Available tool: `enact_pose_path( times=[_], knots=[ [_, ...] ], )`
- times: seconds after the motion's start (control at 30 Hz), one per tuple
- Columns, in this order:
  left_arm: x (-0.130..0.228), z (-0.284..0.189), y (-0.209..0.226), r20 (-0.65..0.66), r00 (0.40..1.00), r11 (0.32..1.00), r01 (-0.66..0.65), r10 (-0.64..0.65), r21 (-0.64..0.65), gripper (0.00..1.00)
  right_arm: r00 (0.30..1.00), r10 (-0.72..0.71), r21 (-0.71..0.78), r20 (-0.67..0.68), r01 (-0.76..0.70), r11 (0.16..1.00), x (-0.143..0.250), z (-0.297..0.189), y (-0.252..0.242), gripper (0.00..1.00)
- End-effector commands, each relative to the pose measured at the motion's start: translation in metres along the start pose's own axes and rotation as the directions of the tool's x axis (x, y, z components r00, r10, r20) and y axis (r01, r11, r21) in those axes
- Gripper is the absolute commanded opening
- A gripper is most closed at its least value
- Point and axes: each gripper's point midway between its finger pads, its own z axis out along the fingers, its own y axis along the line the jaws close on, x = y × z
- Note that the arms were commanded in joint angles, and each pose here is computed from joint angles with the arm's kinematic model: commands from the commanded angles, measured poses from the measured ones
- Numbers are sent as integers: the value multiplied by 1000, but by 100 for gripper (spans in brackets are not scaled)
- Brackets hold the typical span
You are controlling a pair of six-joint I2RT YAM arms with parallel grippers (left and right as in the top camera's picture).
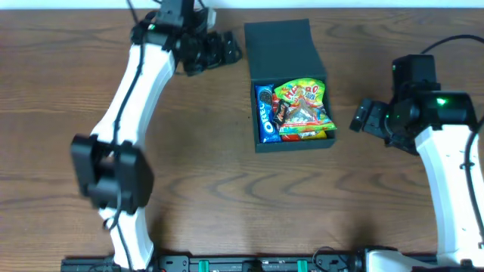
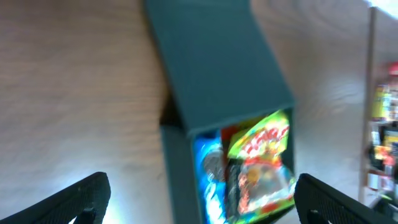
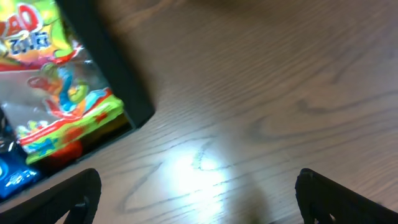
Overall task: Pack container
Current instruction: 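Reach the left gripper to the box lid's top edge and grasp it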
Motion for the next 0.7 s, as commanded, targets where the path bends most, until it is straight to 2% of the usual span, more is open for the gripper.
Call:
enact_pose_path(
  times=[0.0, 0.23, 0.37, 0.67],
  knots=[
    [-13, 23, -9, -34, 999, 996, 18, -15, 85, 95, 1000, 31, 13, 5, -31, 999, -2, 1, -6, 99],
    [-9, 78, 4, -94, 993, 994, 78, -71, 78, 95, 1000, 31, 12, 6, -31, 999, -3, 1, -6, 99],
    [1, 107, 9, -101, 992, 997, 82, -80, 15, 95, 999, 31, 9, 13, -31, 999, -4, 1, -5, 99],
    [12, 140, 8, -127, 984, 991, 132, -128, 20, 96, 999, 31, 8, 15, -31, 999, -5, 1, -5, 99]
  ],
)
